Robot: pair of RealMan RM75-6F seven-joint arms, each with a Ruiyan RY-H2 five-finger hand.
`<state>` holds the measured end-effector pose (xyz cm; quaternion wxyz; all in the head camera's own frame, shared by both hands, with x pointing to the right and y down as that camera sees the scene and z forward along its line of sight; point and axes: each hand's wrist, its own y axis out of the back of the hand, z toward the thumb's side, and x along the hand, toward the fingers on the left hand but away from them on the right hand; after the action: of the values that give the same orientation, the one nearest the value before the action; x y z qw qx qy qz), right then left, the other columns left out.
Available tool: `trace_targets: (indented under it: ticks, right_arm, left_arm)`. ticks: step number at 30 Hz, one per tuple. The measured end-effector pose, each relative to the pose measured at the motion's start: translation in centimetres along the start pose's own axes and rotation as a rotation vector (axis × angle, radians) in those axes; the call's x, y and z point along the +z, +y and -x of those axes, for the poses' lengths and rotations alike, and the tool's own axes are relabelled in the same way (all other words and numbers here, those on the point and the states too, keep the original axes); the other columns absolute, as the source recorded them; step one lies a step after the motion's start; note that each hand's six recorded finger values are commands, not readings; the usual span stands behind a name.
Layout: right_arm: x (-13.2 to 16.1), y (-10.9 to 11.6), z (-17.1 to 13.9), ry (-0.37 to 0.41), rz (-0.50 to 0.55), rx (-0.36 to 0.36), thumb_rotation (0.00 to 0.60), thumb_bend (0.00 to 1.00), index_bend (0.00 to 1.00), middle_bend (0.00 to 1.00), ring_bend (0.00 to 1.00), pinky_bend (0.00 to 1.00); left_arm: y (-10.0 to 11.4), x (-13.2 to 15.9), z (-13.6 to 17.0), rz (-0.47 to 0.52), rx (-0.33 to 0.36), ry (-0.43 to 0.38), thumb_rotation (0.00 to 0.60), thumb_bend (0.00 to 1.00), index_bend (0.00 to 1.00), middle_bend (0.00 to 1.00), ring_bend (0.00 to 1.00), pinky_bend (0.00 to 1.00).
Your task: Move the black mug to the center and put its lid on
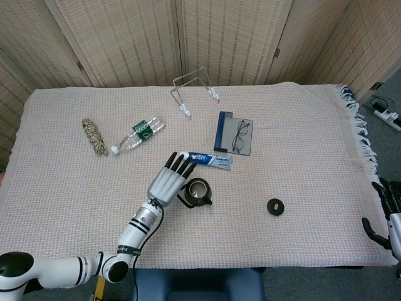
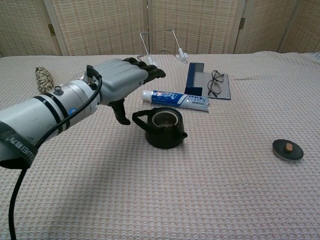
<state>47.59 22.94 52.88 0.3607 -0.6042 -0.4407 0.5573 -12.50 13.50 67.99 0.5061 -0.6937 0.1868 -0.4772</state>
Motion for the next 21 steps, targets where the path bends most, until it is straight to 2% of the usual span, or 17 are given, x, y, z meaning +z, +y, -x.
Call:
trace_targets:
  ticks: [8, 11, 17, 20, 21]
  right_arm:
    - [0.8, -0.1, 0.3, 0.034, -0.023, 0.025, 0.6, 0.4, 0.06, 0.07, 0.22, 0.09]
    - [1.3, -0.1, 0.7, 0.061, -0.03, 0.042, 0.6, 0.4, 0.06, 0.07, 0.22, 0.09]
    - [2.9, -0.2, 1.6, 0.13, -0.054, 0.084, 0.6, 0.41, 0.06, 0.07, 0.26, 0.09]
    - [3.8, -0.7, 2.3, 0.164, -0.079, 0.11, 0.6, 0.4, 0.06, 0.07, 0.35, 0.19]
    - [4.1, -0.9, 2.5, 0.175, -0.087, 0.118, 0.6, 0.41, 0.07, 0.07, 0.41, 0.27]
  left_arm:
    - [0.3, -2.8, 1.8, 0.08, 0.04, 0.054, 0.6, 0.03, 0.0, 0.0, 0.02, 0.0]
    - [0.3, -4.7, 2.7, 0.141, 0.053, 0.085, 0.6, 0.03, 0.0, 0.0, 0.04, 0.0]
    - [0.5, -10.4, 5.7, 0.265, 0.075, 0.195, 0.6, 0.07, 0.0, 0.05, 0.1, 0.01]
    - [0.5, -13.6, 7.9, 0.305, 0.102, 0.267, 0.6, 0.09, 0.03, 0.07, 0.12, 0.02]
    - [0.5, -14.9, 8.8, 0.316, 0.112, 0.295, 0.6, 0.09, 0.04, 0.08, 0.13, 0.02]
